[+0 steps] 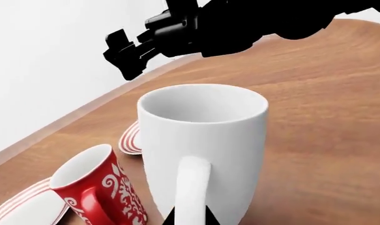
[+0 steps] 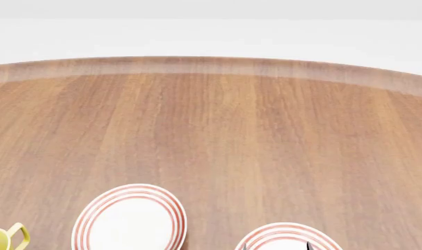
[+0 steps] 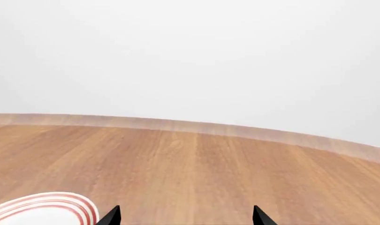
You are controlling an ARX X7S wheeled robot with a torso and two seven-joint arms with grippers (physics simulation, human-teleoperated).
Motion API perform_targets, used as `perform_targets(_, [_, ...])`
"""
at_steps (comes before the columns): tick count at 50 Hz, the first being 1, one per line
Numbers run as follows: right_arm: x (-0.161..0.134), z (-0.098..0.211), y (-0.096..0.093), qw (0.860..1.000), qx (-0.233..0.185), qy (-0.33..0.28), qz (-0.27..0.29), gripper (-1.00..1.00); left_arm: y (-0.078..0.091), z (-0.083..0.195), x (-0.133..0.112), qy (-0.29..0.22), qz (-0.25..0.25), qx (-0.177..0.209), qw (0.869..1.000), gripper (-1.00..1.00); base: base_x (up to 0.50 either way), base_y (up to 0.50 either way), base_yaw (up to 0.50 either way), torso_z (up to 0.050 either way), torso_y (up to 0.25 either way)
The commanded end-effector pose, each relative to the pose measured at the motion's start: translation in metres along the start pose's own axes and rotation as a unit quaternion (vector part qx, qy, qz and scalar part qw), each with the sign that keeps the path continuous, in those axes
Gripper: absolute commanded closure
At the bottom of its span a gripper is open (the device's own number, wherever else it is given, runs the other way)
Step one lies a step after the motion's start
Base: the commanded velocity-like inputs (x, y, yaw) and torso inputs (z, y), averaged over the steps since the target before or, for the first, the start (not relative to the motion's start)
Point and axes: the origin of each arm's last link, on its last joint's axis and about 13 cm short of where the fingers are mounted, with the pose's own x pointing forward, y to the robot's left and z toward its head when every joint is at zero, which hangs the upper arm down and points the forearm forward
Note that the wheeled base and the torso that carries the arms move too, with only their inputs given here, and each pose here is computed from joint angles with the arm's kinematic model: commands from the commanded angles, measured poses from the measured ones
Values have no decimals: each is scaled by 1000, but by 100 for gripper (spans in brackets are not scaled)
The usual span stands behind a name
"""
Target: Put the white mug on the left plate.
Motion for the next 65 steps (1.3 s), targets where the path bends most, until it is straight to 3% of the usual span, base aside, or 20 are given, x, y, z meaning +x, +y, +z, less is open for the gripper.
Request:
perform_targets(1, [1, -1, 1, 1000, -1, 1, 1, -100, -3, 16, -9, -15, 17, 6, 1000, 100, 0, 0, 0, 0, 0])
perform_targets(8, [0, 0, 0, 1000, -1, 0, -1, -100, -4, 33, -15, -29, 26, 14, 999, 100, 0, 0, 0, 0, 0])
perform_targets(13, [0, 0, 0, 1000, -1, 0, 0, -100, 5, 45, -17, -62, 72, 14, 995, 100, 0, 0, 0, 0, 0])
perform_targets(23, [-1, 0, -1, 1000, -1, 0, 0, -100, 14, 52, -20, -46, 98, -8, 994, 100, 0, 0, 0, 0, 0])
perform_targets(32, [0, -1, -1, 1000, 0, 1, 1, -100, 33, 50, -18, -69, 166, -24, 983, 100, 0, 0, 0, 0, 0])
perform_targets(36, [0, -1, 0, 1000, -1, 1, 1, -100, 44, 48, -11, -93, 214, -43, 971, 100, 0, 0, 0, 0, 0])
perform_targets(48, [-1, 0, -1, 1000, 0, 0, -1, -100, 64, 36, 0, -106, 266, -64, 956, 100, 0, 0, 0, 0, 0])
perform_targets(65, [-1, 0, -1, 1000, 1, 0, -1, -100, 91, 31, 14, -92, 259, -52, 960, 100, 0, 0, 0, 0, 1])
